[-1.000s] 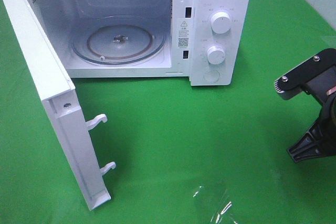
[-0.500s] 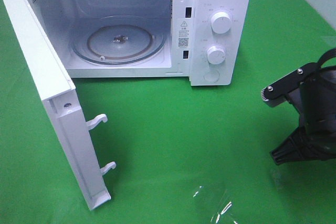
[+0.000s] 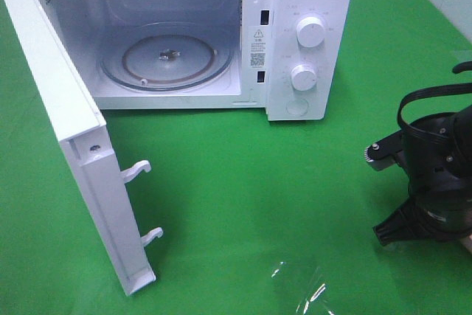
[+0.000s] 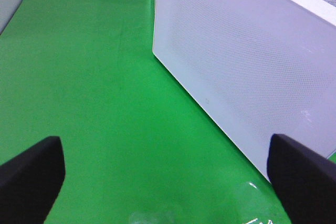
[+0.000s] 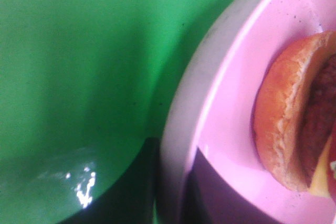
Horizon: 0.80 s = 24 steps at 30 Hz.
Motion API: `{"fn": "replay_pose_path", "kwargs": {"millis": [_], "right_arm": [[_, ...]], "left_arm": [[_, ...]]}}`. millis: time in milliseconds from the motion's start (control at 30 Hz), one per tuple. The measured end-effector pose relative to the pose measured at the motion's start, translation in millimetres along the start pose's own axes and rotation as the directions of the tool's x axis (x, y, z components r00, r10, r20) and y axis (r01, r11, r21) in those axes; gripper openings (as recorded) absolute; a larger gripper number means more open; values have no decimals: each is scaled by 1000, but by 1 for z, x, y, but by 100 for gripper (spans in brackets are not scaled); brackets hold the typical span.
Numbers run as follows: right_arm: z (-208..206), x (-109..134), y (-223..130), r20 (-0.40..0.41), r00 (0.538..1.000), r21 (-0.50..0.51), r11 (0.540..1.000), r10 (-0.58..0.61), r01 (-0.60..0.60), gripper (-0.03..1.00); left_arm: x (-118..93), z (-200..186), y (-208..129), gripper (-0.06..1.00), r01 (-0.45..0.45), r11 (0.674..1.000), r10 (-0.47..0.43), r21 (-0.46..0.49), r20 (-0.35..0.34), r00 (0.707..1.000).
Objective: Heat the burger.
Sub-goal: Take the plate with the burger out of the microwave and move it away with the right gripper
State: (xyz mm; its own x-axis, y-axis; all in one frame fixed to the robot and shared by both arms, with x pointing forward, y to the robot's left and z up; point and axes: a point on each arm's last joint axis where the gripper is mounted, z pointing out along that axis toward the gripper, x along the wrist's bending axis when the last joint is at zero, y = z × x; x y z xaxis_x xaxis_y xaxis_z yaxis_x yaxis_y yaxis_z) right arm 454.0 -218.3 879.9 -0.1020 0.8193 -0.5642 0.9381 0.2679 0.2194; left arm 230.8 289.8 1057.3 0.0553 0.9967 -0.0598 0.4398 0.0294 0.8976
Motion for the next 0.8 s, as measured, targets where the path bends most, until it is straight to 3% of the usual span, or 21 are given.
{"fn": "replay_pose_path", "kwargs": {"millis": [467,667,800], "right_arm": [[10,5,1,-34,999,5,1000,-26,26,22],[5,4,2,-63,998,-2,1000,9,-9,41],[-3,0,3,-90,995,-11,999,49,-50,45]], "left_arm": [[0,0,0,96,0,1000,0,0,0,1000],[0,0,0,96,0,1000,0,0,0,1000],[0,0,0,96,0,1000,0,0,0,1000]]}}
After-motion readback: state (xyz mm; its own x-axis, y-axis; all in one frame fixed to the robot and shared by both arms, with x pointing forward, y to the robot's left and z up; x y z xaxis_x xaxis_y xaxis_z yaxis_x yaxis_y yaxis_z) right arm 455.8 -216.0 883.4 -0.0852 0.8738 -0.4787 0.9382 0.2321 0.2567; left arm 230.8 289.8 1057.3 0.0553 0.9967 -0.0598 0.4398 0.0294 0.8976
